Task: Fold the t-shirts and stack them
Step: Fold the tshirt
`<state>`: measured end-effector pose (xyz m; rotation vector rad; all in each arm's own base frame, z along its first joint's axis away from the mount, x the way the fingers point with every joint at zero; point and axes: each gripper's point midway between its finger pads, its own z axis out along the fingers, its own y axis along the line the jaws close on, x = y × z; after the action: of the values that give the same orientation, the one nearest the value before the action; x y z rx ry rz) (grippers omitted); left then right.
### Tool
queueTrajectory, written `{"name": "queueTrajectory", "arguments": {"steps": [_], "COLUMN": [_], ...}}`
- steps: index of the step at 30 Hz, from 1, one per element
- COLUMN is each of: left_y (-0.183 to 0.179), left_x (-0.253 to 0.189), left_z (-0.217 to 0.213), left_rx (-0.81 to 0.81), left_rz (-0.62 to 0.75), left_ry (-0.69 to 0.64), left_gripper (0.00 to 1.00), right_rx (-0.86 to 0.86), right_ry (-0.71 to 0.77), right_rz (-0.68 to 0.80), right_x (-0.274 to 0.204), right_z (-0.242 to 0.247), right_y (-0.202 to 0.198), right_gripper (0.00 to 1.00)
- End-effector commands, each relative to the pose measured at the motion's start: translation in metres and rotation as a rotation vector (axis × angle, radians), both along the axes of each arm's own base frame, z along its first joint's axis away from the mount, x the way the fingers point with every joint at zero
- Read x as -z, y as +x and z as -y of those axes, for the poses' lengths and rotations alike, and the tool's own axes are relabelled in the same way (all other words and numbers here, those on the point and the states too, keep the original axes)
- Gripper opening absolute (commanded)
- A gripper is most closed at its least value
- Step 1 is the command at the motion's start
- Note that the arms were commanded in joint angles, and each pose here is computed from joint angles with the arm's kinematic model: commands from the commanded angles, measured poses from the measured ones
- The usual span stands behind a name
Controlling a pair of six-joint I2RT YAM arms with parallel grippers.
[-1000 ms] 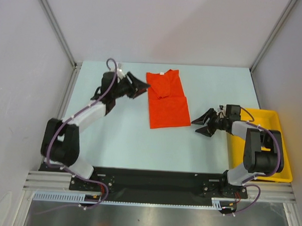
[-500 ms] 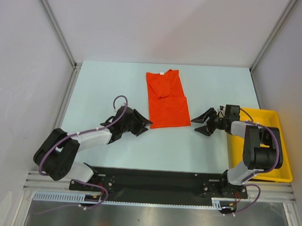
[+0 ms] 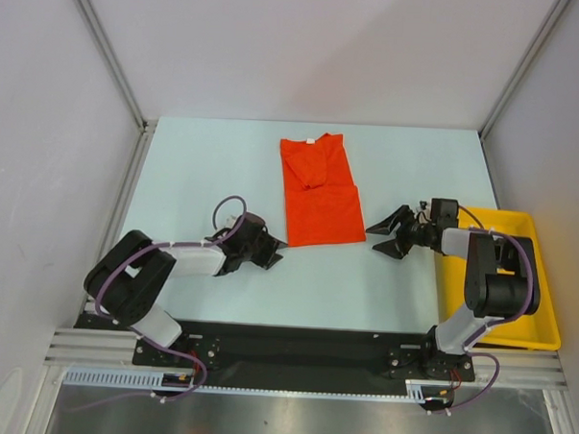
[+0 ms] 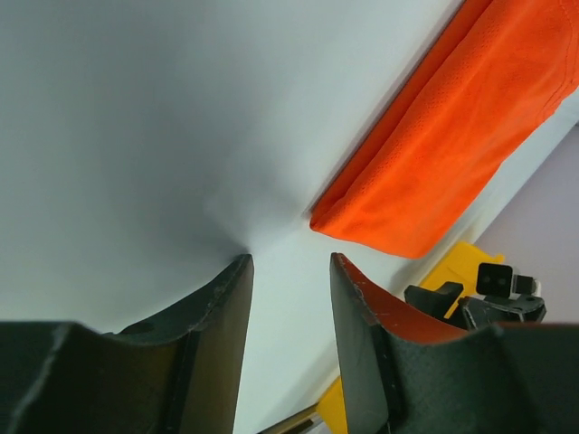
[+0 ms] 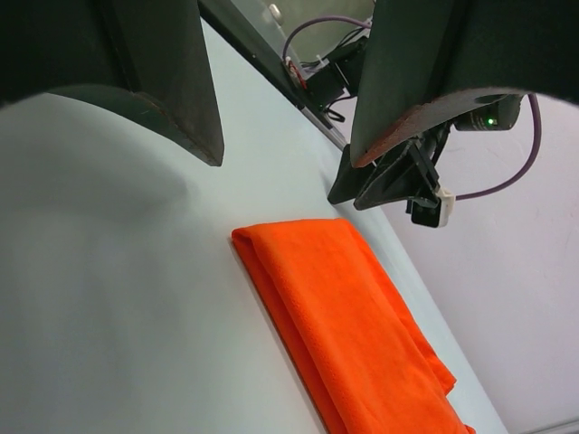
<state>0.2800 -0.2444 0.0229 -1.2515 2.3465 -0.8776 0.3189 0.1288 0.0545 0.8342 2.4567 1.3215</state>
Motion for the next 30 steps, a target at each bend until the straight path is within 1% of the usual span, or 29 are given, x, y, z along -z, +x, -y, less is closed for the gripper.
{"name": "queueTrajectory", "arguments": {"steps": [1, 3, 11, 18, 23, 30], "left_y": [0.007, 0.008, 0.008, 0.010, 0.008, 0.006], "left_x": [0.004, 0.009, 0.021, 0.029, 0.032, 0.035], "left_z": [0.004, 0.004, -0.002, 0.001, -0.003, -0.006], "left_rx": [-0.056, -0.067, -0.138, -0.140, -0.157, -0.168], "left_rz": [-0.009, -0.020, -0.071, -0.104, -0.118, -0.117], "left_ry": [-0.021, -0.019, -0.007, 0.010, 0.025, 0.018], "left_gripper": [0.46, 0.44, 0.41, 0.40, 0.37, 0.31], "right_rx": [-0.026, -0.029, -0.032, -0.033, -0.033, 0.003], "right_ry": [0.005, 0.007, 0.005, 0.005, -0.009, -0.018], "right_rz": [0.045, 0.040, 0.026, 0.017, 0.025, -0.054], "right_x": [-0.010, -0.008, -0.003, 0.000, 0.000, 0.014], "right_z": [-0.002, -0.002, -0.003, -0.003, -0.003, -0.012], "right_y": [0.011, 0.011, 0.010, 0.009, 0.010, 0.009], "right_gripper": [0.65, 0.65, 0.65, 0.65, 0.65, 0.64]}}
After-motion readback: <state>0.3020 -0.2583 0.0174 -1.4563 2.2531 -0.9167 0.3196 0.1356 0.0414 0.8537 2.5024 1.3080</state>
